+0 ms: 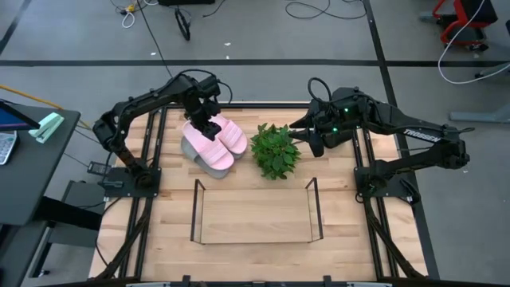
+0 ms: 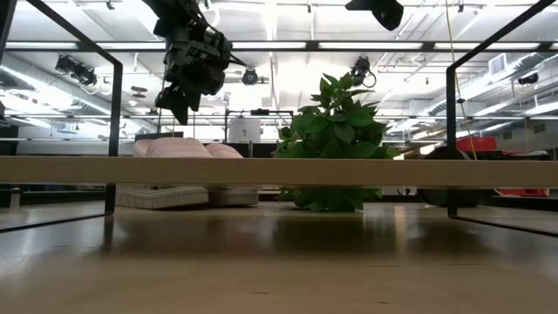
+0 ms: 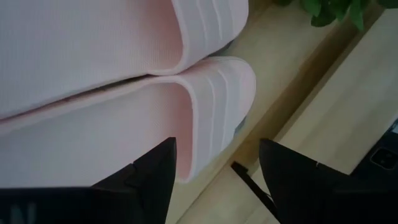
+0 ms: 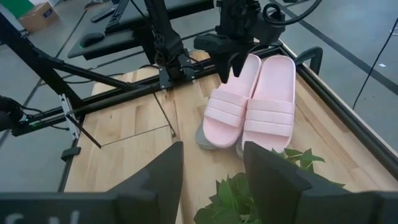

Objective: Pick and place slides into the shelf
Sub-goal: Put the left pink slipper on the shelf

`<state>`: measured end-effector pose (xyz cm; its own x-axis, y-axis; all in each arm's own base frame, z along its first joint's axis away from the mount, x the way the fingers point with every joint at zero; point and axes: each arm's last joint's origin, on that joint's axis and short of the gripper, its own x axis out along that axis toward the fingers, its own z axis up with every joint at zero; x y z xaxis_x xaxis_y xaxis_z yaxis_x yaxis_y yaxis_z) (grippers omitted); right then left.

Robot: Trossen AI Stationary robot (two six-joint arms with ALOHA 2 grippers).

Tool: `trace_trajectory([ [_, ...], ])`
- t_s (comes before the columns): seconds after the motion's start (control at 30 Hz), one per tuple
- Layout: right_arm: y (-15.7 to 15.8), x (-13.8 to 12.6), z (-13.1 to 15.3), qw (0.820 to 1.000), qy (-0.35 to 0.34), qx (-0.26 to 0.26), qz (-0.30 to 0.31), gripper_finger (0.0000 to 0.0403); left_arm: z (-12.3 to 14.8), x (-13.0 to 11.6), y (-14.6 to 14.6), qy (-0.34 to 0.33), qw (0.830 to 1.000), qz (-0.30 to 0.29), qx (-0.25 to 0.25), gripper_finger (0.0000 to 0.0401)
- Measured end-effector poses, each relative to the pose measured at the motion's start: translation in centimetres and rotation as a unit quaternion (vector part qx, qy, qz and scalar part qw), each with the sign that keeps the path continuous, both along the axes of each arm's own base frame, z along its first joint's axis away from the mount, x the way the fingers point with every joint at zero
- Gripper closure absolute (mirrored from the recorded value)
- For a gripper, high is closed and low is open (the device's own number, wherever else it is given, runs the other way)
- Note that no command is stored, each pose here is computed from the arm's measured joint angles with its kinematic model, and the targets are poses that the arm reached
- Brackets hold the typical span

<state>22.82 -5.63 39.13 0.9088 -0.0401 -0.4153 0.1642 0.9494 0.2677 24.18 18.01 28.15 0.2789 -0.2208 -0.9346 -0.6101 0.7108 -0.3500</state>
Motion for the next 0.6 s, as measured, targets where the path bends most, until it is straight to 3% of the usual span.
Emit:
trace_trajectory([
  [0.6, 0.0, 0.0, 0.0, 1.000, 0.000, 0.000, -0.001, 0.0229, -1.4, 1.4, 0.5, -0.001, 1.000, -0.009, 0.005, 0.0164],
])
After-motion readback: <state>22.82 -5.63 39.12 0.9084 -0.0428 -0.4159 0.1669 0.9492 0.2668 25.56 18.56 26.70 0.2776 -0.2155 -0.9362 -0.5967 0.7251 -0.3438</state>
